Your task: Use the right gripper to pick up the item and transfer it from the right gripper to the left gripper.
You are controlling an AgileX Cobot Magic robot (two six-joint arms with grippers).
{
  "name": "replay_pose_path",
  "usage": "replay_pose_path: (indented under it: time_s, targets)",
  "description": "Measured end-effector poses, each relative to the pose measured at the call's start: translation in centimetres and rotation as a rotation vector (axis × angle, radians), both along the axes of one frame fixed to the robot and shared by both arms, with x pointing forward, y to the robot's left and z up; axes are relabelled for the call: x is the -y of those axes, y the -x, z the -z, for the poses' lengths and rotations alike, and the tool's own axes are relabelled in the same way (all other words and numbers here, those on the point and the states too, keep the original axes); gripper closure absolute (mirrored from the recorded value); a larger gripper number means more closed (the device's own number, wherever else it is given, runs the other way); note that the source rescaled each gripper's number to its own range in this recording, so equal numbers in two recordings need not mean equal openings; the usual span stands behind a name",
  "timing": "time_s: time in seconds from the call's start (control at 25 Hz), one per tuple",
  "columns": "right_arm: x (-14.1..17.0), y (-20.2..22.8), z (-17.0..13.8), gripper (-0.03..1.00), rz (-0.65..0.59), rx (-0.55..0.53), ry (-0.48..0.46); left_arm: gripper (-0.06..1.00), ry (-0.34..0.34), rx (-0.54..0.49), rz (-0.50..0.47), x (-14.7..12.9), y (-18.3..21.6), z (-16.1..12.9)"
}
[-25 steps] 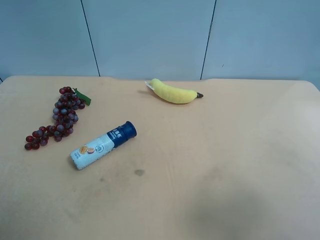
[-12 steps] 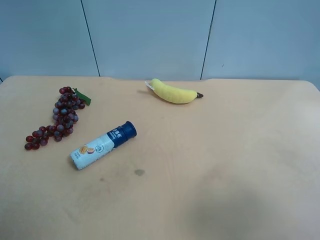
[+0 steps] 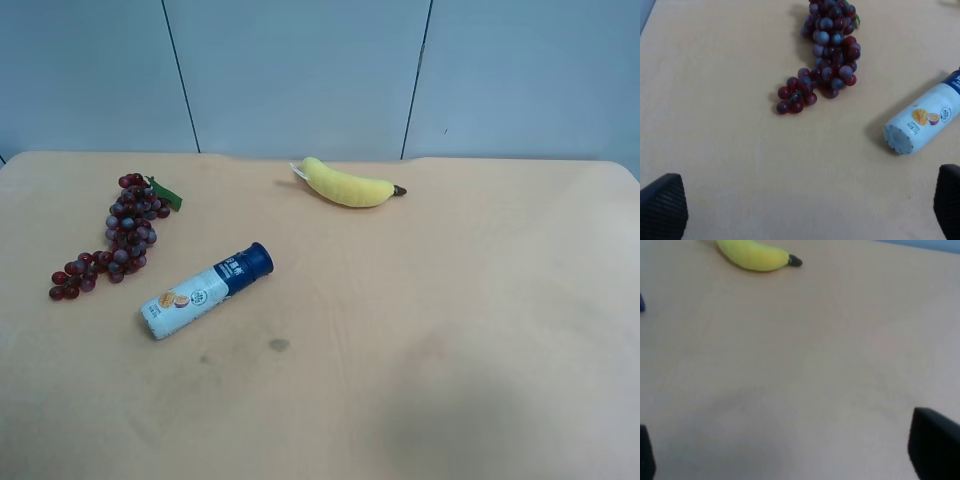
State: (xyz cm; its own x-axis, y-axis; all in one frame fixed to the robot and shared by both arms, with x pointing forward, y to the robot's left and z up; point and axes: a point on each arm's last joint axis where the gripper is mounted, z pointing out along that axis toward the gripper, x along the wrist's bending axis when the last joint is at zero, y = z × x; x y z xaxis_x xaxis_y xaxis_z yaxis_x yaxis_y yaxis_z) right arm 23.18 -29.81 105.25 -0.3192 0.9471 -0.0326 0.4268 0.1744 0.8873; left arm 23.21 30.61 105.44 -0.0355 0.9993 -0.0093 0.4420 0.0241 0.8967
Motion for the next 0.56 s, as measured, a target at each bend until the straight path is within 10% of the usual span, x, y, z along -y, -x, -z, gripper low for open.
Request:
replay_pose_path:
  time_s: [0.56]
  targets:
    - [-0.15,-0.06,0.0,-0.03,0.219,0.0,0.0,-0.06,0.0,0.0,0.0,0.0,0.0,0.0]
